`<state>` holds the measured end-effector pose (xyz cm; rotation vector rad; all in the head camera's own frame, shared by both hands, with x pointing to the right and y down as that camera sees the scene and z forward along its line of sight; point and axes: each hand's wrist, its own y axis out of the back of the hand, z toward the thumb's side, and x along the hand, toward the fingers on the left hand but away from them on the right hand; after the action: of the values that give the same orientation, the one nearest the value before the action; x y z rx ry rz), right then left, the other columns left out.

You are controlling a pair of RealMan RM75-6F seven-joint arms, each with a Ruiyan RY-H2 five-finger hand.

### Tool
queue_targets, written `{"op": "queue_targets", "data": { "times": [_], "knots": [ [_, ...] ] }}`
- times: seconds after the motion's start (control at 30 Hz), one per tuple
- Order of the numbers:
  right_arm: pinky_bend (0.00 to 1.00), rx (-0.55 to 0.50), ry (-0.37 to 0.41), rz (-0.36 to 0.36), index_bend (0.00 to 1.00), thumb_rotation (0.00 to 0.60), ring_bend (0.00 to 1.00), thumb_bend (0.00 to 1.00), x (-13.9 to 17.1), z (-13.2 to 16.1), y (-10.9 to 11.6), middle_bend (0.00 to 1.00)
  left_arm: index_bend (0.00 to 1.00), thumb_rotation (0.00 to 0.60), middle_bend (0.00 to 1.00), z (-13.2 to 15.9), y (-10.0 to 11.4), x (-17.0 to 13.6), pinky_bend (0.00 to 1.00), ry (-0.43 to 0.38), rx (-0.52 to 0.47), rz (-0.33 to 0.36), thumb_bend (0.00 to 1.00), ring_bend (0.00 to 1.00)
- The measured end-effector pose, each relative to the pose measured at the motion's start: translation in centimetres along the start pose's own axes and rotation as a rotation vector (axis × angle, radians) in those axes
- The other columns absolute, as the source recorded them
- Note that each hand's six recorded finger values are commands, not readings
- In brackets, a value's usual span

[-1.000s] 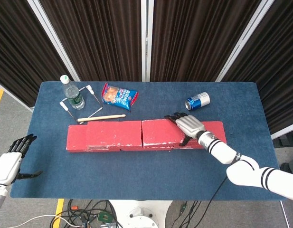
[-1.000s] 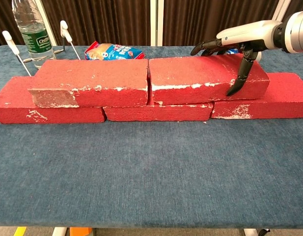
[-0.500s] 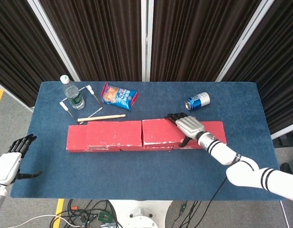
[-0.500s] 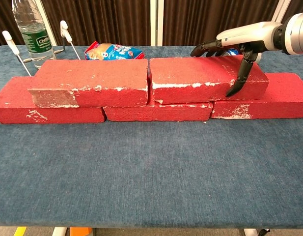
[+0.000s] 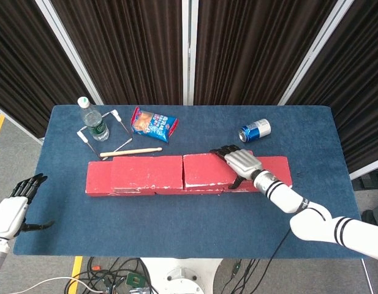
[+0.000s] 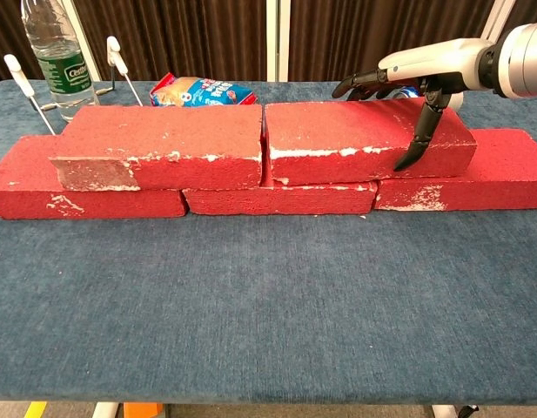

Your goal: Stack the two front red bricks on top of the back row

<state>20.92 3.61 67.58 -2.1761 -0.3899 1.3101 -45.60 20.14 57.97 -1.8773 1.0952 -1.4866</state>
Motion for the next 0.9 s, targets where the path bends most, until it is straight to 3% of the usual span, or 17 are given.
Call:
{"op": "queue_targets", "data": {
  "times": [0.37,0.53,0.9],
  "knots": [
    [0.01,-0.001,-0.003,-0.005,0.00,0.600,0.00,0.01,-0.08,0.01,-0.04,0.17,0.01,0.600,0.00,-0.06,0.02,0.03,0.00,0.001,-0.002,-0.003,0.05,0.00],
    [0.01,-0.013,0.000,-0.002,0.00,0.600,0.00,0.08,-0.05,0.16,-0.10,0.17,0.01,0.600,0.00,0.00,-0.03,0.06,0.00,-0.001,-0.002,-0.007,0.05,0.00],
    [0.01,-0.024,0.009,0.003,0.00,0.600,0.00,0.08,-0.15,0.36,-0.24,0.17,0.01,0.600,0.00,0.03,0.00,0.08,0.00,-0.003,0.000,-0.011,0.05,0.00]
  ]
}}
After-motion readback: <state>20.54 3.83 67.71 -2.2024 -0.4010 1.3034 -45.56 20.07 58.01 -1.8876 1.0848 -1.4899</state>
